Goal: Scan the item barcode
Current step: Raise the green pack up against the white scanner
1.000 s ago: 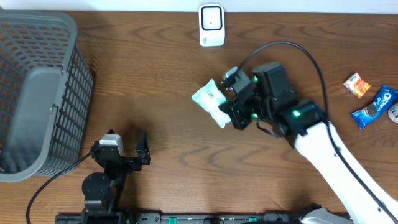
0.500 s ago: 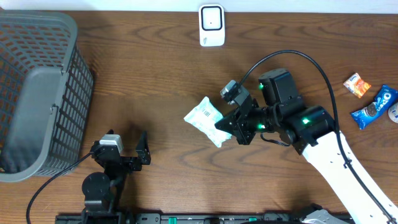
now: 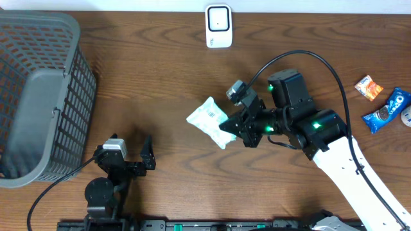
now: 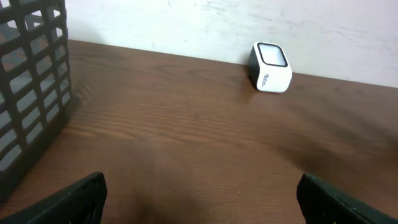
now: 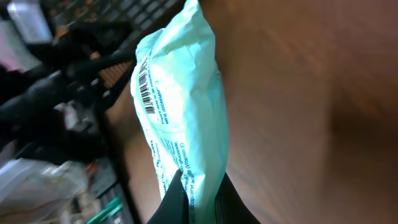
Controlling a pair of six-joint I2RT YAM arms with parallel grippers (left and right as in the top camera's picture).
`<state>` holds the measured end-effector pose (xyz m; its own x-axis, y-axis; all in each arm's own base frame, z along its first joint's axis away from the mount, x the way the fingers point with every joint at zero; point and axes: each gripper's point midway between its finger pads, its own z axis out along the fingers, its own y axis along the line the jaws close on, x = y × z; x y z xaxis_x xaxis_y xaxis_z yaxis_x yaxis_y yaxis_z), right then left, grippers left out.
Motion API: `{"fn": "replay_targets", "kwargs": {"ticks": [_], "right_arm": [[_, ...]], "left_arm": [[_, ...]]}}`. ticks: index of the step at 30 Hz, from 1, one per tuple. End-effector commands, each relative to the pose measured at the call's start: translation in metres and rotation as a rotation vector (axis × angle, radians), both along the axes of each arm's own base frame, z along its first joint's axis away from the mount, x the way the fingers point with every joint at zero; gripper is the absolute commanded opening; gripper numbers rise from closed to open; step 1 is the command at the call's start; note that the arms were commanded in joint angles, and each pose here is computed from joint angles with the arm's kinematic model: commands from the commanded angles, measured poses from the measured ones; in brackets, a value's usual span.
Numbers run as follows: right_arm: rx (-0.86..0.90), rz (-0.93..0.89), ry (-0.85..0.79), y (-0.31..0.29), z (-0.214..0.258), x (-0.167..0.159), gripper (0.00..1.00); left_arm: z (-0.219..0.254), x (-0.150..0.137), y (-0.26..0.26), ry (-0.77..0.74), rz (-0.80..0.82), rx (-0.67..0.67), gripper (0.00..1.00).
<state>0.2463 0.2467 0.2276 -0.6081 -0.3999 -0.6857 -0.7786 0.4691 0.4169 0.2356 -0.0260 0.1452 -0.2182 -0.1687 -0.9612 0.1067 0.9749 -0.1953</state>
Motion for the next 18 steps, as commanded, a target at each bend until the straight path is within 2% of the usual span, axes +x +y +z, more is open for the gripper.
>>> {"fn": "replay_targets", "kwargs": {"ticks": [1,3,5,11,18], "right_arm": [[-0.098,-0.177,-0.085,-0.017,-0.001,0.030,0.01],[-0.209,-0.346,-0.141,-0.041,-0.009,0.057,0.01],[-0.267,-0.434,-0.185,-0.055,-0.012,0.075,0.01],[-0.369,-0.522,-0.384,-0.068,-0.019,0.135,0.01],[-0.587,-0.776,-0.682,-0.099,-0.033,0.224,0.01]], "left_arm": [[-0.012,-0.002,-0.002,0.035,-0.014,0.002,0.98],[-0.012,-0.002,-0.002,0.035,-0.014,0.002,0.98],[-0.012,-0.002,-0.002,0.035,-0.014,0.002,0.98],[-0.012,-0.002,-0.002,0.035,-0.014,0.002,0.98],[-0.012,-0.002,-0.002,0.035,-0.014,0.002,0.98]]}}
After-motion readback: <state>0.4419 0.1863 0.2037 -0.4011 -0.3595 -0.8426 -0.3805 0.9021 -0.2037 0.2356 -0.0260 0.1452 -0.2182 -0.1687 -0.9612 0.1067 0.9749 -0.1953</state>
